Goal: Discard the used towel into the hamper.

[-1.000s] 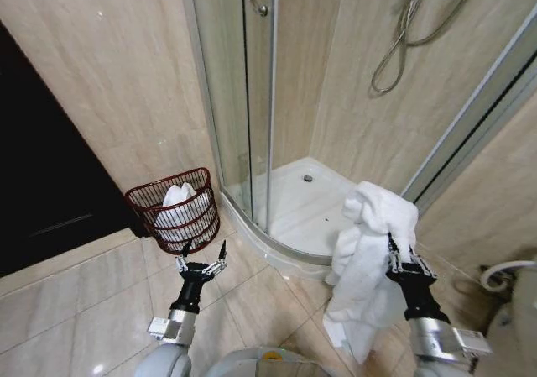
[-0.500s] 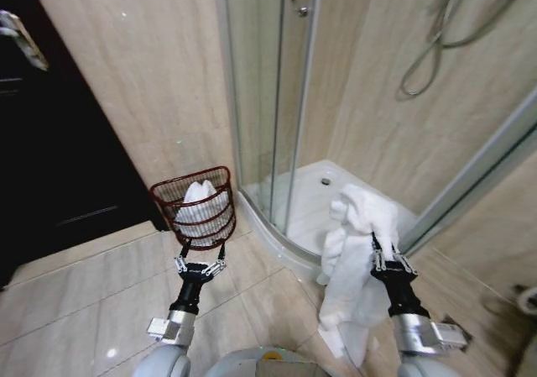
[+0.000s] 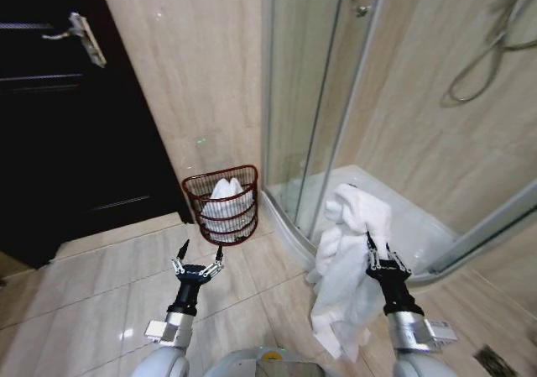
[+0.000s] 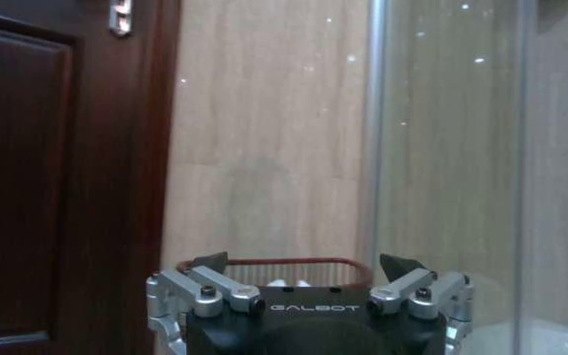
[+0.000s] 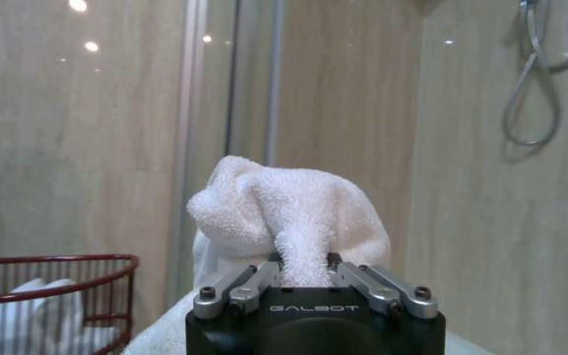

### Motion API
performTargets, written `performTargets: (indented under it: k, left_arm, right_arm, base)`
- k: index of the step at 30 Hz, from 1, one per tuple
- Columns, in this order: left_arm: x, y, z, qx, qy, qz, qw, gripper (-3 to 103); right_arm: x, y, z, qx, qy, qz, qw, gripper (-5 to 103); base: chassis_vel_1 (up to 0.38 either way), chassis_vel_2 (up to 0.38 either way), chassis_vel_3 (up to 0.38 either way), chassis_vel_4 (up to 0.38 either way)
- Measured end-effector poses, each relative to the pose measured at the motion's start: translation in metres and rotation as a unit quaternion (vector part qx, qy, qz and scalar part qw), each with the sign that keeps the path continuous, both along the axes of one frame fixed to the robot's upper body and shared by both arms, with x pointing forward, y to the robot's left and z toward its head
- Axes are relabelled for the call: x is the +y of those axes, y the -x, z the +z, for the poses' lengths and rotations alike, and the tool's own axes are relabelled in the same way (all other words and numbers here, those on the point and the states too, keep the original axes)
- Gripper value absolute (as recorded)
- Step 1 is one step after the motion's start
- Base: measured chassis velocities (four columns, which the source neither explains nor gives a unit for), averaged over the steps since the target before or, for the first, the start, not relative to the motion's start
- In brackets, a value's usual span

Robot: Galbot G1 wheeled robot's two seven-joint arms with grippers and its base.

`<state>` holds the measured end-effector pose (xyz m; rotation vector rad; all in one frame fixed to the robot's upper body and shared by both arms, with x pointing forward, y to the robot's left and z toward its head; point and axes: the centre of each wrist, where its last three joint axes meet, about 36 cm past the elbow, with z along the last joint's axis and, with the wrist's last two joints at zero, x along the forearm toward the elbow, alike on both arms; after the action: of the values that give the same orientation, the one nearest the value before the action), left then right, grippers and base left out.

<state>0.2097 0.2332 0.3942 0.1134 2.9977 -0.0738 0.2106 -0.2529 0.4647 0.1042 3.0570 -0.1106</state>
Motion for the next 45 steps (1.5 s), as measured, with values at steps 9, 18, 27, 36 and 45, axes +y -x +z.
performTargets:
  k: [9,18,27,36,45]
  left_arm:
    - [0.005,-0.001,-0.006,0.005,0.001,0.005,1.0,100]
    - [0.015,-0.003,-0.009,0.005,-0.006,0.012,0.9999,100]
    - [0.02,-0.004,-0.009,0.011,-0.01,0.019,0.9997,100]
    - [0.02,-0.005,-0.005,0.016,-0.01,0.029,0.9994,100]
    - [0.02,-0.003,-0.003,0.017,-0.013,0.028,0.9994,100]
  right_arm:
    - [0.005,-0.009,-0.005,0.01,-0.003,0.005,1.0,16]
    - [0.017,-0.017,-0.006,0.012,0.001,0.012,1.0,16]
    - [0.029,-0.023,0.0,0.001,-0.001,0.024,1.0,16]
    - [0.032,-0.025,0.005,-0.006,-0.006,0.026,1.0,16]
    - [0.028,-0.025,0.003,-0.008,0.0,0.021,1.0,16]
  base:
    - [0.122,0.118,-0.019,-0.01]
    - [0.133,0.124,-0.019,-0.021]
    - [0.046,0.04,-0.019,-0.031]
    - [0.0,0.0,0.0,0.0]
    - [0.0,0.0,0.0,0.0]
